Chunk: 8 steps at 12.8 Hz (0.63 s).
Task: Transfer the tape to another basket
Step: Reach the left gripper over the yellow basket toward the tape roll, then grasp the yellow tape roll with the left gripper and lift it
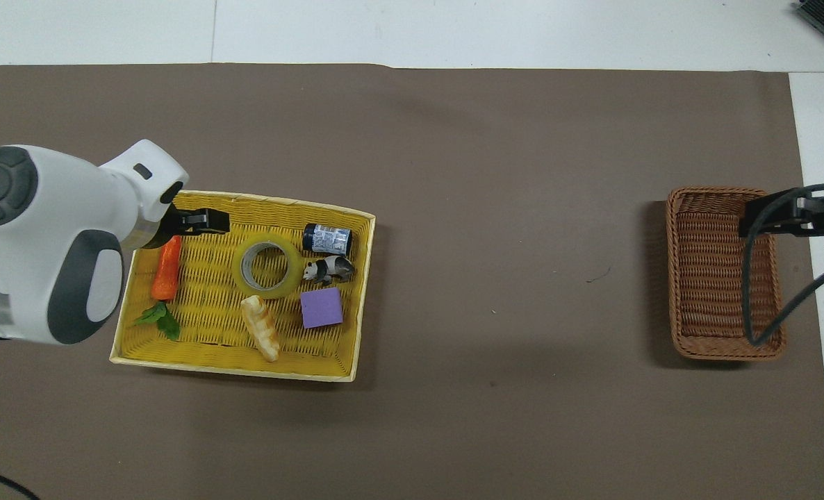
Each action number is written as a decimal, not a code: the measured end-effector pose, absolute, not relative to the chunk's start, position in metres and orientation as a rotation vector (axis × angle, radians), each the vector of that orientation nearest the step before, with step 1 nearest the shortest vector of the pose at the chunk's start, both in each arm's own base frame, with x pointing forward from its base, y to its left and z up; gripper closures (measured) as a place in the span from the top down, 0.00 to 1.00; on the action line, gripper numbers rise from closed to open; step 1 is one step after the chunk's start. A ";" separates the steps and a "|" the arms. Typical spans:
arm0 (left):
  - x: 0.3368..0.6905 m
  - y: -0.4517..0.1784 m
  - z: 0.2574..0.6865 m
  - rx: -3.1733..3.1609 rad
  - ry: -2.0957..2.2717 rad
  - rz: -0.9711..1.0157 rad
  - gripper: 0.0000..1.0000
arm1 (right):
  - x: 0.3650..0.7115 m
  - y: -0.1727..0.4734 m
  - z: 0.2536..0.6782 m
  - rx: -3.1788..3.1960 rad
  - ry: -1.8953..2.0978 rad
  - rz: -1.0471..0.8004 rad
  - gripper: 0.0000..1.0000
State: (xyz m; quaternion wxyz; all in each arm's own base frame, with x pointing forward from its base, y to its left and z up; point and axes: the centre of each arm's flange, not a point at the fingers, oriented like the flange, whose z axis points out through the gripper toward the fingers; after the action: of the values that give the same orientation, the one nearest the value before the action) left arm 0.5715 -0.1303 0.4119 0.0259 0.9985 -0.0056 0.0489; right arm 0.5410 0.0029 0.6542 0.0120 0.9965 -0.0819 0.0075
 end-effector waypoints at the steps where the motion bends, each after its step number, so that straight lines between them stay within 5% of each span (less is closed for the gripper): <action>1: 0.572 -0.137 0.393 3.082 -0.021 0.147 1.00 | 0.541 0.003 0.654 3.107 -0.255 0.023 1.00; 8: 0.548 -0.151 0.331 3.078 -0.055 0.137 1.00 | 0.541 0.003 0.654 3.107 -0.255 0.023 1.00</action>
State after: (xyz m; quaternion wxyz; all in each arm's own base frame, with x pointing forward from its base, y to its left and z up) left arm 0.5477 -0.1509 0.3306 0.0298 0.9984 -0.0177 0.0444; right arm 0.5410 0.0029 0.6542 0.0120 0.9965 -0.0819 0.0075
